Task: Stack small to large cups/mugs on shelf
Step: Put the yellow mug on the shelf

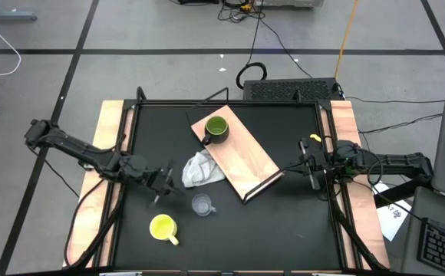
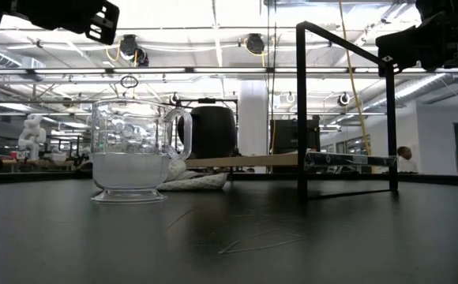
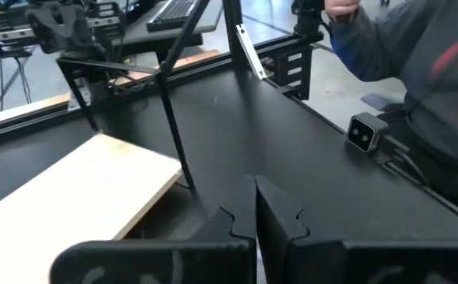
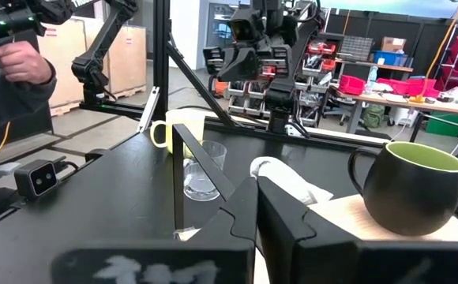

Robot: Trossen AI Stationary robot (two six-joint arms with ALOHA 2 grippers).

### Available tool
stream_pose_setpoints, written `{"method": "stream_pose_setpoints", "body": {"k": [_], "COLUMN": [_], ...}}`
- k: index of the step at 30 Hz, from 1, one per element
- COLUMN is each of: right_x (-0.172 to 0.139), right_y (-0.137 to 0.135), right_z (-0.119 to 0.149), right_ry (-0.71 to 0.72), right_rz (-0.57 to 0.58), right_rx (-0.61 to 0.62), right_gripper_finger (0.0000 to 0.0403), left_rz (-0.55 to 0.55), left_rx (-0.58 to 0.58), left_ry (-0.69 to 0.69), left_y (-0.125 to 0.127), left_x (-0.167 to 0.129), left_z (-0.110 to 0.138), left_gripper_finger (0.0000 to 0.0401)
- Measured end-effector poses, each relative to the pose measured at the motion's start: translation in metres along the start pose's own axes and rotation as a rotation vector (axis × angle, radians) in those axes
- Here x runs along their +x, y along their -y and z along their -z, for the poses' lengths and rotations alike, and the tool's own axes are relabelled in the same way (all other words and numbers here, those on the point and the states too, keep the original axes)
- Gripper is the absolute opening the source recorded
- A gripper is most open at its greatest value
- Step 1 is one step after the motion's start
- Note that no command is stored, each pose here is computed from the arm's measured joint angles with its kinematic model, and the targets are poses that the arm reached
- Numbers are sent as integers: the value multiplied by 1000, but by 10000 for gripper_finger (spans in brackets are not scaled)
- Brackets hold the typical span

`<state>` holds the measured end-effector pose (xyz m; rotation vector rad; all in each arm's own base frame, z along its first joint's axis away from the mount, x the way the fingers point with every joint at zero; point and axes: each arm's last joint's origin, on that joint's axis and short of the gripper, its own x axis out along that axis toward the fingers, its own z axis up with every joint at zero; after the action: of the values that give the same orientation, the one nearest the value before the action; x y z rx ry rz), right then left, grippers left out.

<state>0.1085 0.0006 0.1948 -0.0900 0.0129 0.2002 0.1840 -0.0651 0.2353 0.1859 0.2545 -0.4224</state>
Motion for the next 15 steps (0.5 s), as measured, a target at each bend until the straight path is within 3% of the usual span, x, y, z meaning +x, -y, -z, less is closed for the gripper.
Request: {"method": "stream_pose_setpoints", "body": {"k": [12, 15], "right_x": [0, -1], "right_y": [0, -2], "right_z": [-5, -9], "right_ry": [47, 95], "right_rz": [-7, -74], "right_rx": [25, 54], "right_gripper_finger": [0, 0], "left_rz": [36, 41], "left_rx": [8, 10], "left_ry": [-5, -4], "left_y": [7, 8], "left_x": [0, 0], "left_z": [0, 0], "left_gripper_finger": [0, 0]}}
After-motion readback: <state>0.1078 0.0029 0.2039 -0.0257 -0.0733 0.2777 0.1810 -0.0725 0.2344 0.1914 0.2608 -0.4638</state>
